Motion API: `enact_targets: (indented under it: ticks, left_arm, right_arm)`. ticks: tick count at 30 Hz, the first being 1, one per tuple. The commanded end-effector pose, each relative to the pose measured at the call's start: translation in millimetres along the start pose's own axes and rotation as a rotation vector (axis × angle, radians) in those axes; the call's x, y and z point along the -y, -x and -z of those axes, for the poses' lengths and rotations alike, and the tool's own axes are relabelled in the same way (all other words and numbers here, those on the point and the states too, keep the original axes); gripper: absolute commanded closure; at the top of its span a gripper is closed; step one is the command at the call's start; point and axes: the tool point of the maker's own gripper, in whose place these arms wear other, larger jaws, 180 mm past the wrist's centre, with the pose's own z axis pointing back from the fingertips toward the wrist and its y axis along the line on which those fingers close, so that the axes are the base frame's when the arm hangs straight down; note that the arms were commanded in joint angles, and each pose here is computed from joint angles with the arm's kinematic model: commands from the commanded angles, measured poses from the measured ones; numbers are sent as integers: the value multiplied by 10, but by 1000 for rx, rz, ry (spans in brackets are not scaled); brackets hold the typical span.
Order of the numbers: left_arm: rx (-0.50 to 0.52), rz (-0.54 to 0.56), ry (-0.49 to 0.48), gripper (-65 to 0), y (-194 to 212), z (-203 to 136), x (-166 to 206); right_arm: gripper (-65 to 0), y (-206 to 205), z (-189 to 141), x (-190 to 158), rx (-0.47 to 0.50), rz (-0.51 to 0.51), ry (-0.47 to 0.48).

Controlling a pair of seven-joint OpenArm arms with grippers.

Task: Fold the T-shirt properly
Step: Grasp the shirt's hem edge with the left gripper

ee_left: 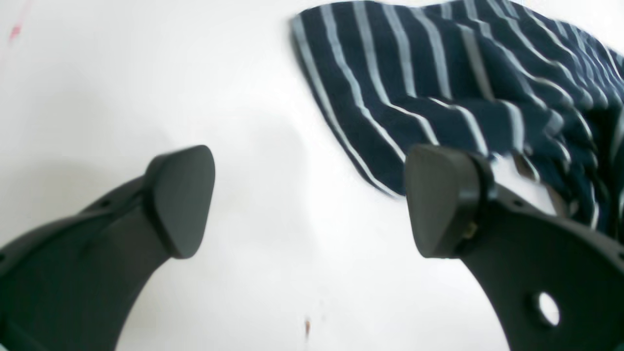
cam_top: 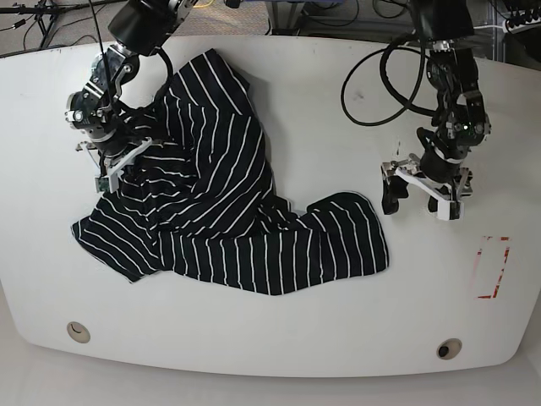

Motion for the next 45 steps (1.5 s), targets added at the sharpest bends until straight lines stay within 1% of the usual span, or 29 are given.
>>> enact_targets:
  ticks: [1, 4, 10, 15, 22, 27, 30, 32, 36, 41, 45]
  left_arm:
    - [14, -26, 30, -579, -86, 86, 34]
    - [-10, -49, 37, -579, -26, 180, 34]
    - [-82, -61, 77, -579, 145, 397, 172]
    - [-98, -101, 104, -579, 198, 524, 335]
    - [-145, -147, 114, -579, 285, 705, 371]
    - [-155, -173, 134, -574, 297, 783, 484]
    - [-156, -176, 137, -497, 300, 795, 510]
    - [-168, -181, 136, -407, 347, 805, 505]
    - [-213, -204, 133, -204, 454, 891, 495]
    - [-304, -248, 126, 0, 697, 1008, 473]
    - [-306, -249, 125, 0, 697, 1011, 458]
  right_arm:
    - [-2, -161, -48, 47, 43, -15, 11]
    - [-2, -150, -36, 4, 43, -7, 3]
    - [-2, -130, -29, -36, 41, -3, -3]
    - [-2, -125, -30, -36, 41, -3, -3]
    - [-2, -121, -33, -34, 40, -4, -3]
    - [-2, -121, -33, -34, 40, -4, -3]
    - [-2, -121, -33, -34, 40, -4, -3]
    - [-2, -114, -34, -34, 39, -4, -3]
    - [-3, -114, -34, -34, 39, -4, -3]
    - [-3, -115, -40, -31, 40, -5, -1]
    - [-3, -159, -119, 3, 56, -24, 18]
